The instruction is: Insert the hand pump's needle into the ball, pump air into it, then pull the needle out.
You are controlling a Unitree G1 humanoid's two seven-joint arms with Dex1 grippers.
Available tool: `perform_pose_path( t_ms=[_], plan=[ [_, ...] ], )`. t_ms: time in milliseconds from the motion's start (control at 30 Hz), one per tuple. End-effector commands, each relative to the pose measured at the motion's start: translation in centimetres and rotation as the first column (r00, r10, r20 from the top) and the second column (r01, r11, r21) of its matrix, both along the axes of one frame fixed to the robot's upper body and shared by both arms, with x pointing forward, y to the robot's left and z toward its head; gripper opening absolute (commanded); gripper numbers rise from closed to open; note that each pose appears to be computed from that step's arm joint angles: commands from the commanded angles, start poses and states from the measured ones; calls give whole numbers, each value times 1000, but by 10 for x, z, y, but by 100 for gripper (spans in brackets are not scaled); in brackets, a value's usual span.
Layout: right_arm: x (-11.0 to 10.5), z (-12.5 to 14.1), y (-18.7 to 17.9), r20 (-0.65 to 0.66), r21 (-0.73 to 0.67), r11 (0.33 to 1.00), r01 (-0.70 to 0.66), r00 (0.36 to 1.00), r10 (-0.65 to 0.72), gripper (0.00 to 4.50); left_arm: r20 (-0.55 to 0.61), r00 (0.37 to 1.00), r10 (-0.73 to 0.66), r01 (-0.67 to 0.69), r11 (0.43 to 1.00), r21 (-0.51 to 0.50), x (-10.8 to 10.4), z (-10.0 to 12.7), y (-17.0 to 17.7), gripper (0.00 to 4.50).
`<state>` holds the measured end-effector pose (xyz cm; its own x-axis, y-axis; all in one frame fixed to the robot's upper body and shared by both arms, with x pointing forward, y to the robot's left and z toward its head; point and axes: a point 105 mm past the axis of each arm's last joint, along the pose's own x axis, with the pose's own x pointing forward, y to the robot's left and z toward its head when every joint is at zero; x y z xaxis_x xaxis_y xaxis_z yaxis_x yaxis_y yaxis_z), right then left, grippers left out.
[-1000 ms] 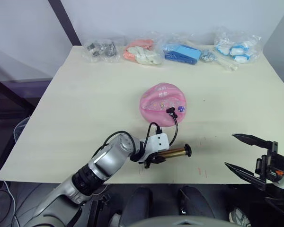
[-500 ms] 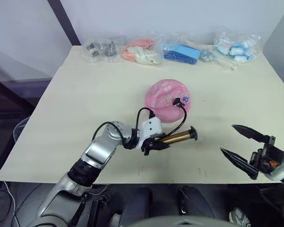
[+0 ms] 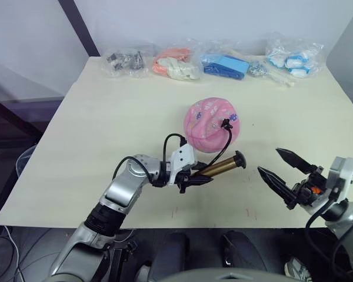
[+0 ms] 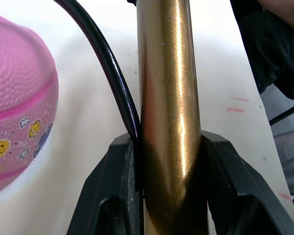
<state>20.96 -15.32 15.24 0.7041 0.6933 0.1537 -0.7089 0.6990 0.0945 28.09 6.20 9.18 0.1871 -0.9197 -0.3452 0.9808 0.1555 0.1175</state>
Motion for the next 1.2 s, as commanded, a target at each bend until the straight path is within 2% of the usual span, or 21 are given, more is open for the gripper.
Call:
perform_pose_path(
  t_ms=[33,200,367,467,567,700,1200],
  plan=[
    [-4,5,7,13,13,1000,-16,1000,15,450,50,999,8,-3,996,-88,1,15,1,136],
    [-1,2,18,-103,170,985,24,995,-6,450,54,999,1,6,991,-131,-5,9,0,136],
    [10,7,27,-239,396,911,115,971,-18,450,56,998,13,-4,987,-158,-6,7,-5,136],
    [15,8,32,-298,476,867,150,955,-2,450,52,998,17,-8,986,-165,-6,6,-6,136],
    [21,-1,40,-370,492,851,182,929,15,450,41,999,28,-20,984,-178,-6,6,-9,136],
    [29,-5,41,-399,505,834,223,917,-3,450,38,999,34,-27,983,-184,-6,7,-10,136],
    [38,-4,47,-387,528,819,224,922,-2,450,14,999,44,-41,980,-195,-7,8,-15,136]
  ],
)
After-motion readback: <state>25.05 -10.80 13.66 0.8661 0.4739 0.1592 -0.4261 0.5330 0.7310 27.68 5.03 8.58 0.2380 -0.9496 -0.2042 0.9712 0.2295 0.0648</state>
